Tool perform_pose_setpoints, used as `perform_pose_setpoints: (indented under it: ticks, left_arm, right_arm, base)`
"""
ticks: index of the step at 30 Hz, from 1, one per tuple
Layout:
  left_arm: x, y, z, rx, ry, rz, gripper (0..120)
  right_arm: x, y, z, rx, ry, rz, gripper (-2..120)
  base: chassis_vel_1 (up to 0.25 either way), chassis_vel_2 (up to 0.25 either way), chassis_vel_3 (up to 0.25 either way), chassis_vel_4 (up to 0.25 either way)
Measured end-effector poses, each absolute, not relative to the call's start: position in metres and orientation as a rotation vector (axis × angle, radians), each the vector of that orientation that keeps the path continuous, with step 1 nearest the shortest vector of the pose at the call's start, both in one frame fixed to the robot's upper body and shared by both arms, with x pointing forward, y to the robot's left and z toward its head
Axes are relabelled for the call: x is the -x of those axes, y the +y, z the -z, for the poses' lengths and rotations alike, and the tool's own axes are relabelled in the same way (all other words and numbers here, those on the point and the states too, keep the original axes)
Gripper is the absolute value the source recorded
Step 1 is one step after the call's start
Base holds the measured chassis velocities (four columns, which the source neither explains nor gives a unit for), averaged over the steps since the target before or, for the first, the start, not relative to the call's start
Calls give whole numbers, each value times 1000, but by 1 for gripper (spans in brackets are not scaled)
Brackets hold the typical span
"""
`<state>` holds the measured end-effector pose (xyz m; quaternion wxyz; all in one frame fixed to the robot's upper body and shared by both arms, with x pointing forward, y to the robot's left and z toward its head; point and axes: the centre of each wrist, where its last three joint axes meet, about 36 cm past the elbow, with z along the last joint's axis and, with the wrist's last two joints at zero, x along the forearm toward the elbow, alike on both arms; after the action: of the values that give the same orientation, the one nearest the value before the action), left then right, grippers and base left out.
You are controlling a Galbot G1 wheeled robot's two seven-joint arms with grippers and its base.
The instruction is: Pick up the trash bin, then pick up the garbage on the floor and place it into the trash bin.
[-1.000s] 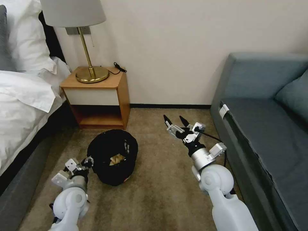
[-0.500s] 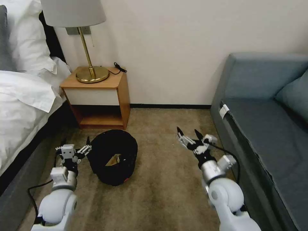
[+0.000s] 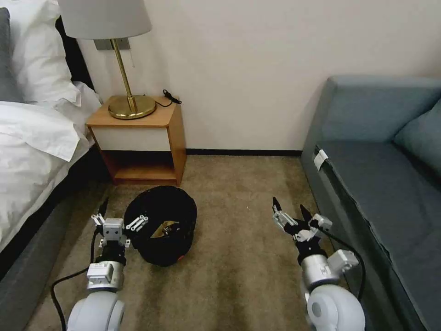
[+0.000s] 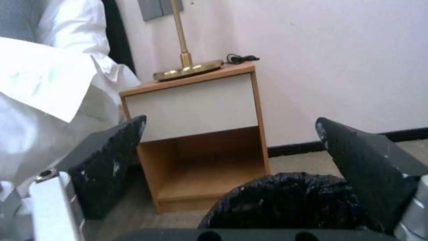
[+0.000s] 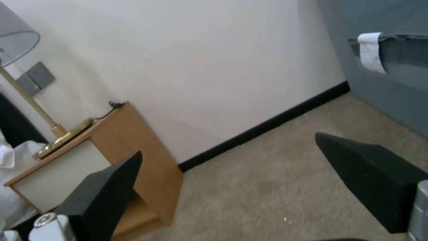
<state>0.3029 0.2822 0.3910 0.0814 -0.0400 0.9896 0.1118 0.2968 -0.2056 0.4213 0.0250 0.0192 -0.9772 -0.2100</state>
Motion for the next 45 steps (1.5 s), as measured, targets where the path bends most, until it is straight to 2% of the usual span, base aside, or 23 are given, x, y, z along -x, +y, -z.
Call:
perform_pose_setpoints:
  ticks: [45]
  left_arm:
    - [-304, 283, -391, 130, 2966, -322, 100]
  right_arm:
    - [-298, -205, -421, -68, -3023, 653, 100]
  base:
    - [0, 0, 0, 0]
